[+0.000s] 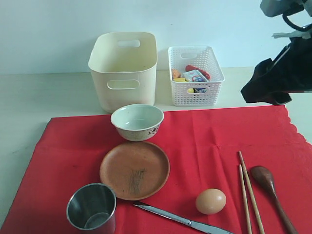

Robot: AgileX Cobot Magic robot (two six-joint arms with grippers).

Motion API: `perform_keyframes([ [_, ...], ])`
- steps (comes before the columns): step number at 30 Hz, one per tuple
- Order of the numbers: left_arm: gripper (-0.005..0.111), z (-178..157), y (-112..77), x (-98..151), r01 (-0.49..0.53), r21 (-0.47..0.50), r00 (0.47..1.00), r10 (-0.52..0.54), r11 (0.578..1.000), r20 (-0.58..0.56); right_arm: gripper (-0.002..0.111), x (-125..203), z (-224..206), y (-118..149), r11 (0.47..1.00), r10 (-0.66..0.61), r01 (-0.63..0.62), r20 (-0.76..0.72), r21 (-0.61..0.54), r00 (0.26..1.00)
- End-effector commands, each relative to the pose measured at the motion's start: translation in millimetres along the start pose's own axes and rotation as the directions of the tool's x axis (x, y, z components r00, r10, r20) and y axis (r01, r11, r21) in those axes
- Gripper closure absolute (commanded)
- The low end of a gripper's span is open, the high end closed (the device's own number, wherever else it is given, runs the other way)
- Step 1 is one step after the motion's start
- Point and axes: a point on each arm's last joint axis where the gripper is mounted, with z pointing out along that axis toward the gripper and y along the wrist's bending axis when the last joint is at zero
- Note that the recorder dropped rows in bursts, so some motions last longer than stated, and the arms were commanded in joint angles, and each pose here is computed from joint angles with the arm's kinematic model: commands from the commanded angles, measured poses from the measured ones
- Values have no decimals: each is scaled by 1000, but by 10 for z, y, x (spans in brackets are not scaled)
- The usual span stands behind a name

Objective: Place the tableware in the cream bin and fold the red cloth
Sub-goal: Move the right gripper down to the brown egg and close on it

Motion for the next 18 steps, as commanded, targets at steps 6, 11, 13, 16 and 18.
perform_keyframes([
  [6,107,-2,-4,4,-1,4,1000,1,1000,6,44,-24,27,38,999,-15,17,57,-33,998],
  [11,107,-2,-4,4,-1,4,1000,1,1000,6,44,-47,135,23,997,-65,66,48,-26,997],
  [13,107,-2,-4,4,-1,4,1000,1,1000,6,44,-19,221,23,989,-141,140,-4,-39,990],
  [16,107,-2,-4,4,-1,4,1000,1,1000,6,44,20,388,23,942,-330,324,-72,-84,941],
  [18,107,-2,-4,4,-1,4,1000,1,1000,6,44,53,510,50,910,-404,386,-105,-152,909],
])
